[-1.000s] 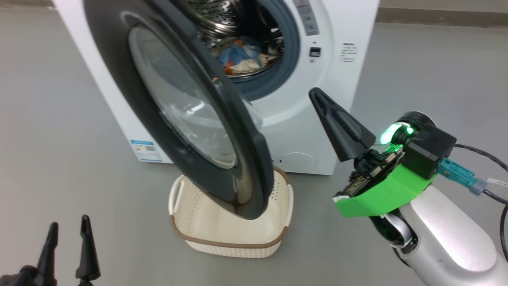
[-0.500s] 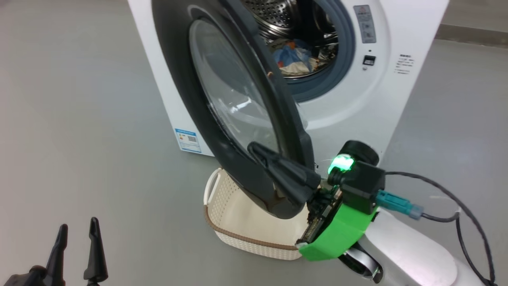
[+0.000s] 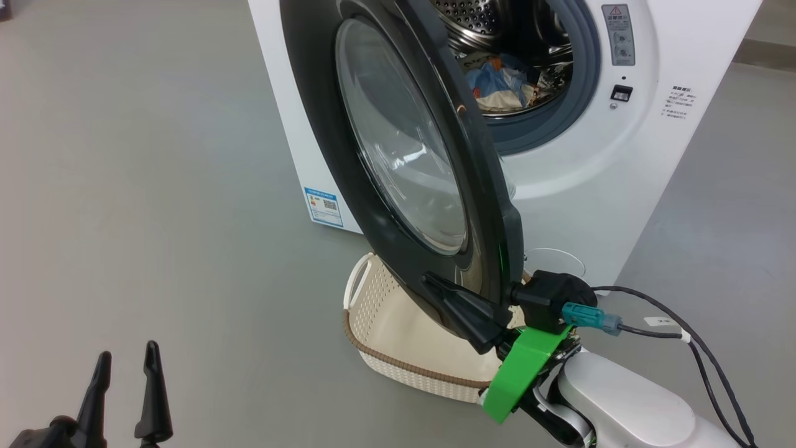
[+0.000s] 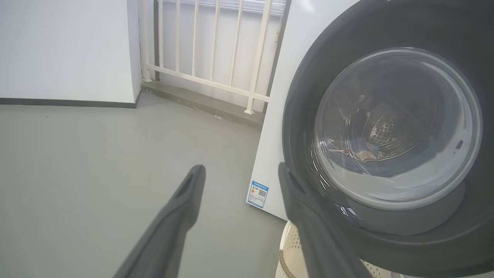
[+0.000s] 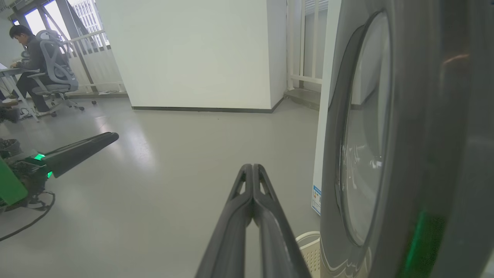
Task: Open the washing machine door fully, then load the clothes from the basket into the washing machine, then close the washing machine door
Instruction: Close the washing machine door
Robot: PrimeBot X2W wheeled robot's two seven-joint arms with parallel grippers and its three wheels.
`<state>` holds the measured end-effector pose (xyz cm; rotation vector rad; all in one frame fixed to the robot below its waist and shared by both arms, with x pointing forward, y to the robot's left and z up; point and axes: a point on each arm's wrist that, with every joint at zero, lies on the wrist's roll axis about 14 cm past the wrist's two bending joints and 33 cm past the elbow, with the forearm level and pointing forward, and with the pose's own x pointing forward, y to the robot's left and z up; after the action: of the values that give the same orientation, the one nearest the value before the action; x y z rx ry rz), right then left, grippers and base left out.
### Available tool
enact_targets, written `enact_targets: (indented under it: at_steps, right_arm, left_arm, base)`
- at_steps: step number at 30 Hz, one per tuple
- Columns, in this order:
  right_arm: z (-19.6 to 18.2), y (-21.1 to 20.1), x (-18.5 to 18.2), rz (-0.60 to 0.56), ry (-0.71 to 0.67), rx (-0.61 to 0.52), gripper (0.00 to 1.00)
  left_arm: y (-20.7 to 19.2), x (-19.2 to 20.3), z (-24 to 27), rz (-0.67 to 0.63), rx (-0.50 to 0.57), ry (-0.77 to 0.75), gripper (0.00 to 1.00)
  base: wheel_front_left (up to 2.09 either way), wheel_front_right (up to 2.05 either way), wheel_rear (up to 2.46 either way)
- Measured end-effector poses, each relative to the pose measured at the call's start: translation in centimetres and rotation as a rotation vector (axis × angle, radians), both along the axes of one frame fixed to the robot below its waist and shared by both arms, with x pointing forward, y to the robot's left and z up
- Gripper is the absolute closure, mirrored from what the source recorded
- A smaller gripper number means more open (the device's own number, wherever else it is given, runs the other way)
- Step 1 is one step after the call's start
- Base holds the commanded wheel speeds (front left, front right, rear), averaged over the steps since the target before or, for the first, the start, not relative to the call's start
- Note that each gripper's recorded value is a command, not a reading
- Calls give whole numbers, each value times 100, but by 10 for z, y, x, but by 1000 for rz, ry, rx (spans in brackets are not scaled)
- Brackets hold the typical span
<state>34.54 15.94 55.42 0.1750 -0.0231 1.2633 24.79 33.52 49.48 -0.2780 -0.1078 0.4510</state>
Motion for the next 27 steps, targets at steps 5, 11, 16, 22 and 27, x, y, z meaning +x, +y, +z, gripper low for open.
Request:
enact_targets:
  at_steps: [5,11,16,22,27]
  right_arm:
    - [-19,-2,7,-18,44,-37,100]
    - [-32,-3,17,-30,65,-68,100]
    - [-42,-6,25,-50,94,-86,100]
    - [-47,-13,41,-95,113,-84,100]
    - [-52,-21,54,-130,135,-75,100]
  left_arm:
    - [1,0,-3,3,0,15,0]
    - [0,2,-6,2,-5,30,0]
    - [2,4,-5,5,1,29,0]
    - [3,5,-7,9,-1,40,0]
    - [3,10,-9,6,-2,51,0]
  base:
    - [0,0,0]
    - [0,0,0]
    - [0,0,0]
    - [0,0,0]
    - [0,0,0]
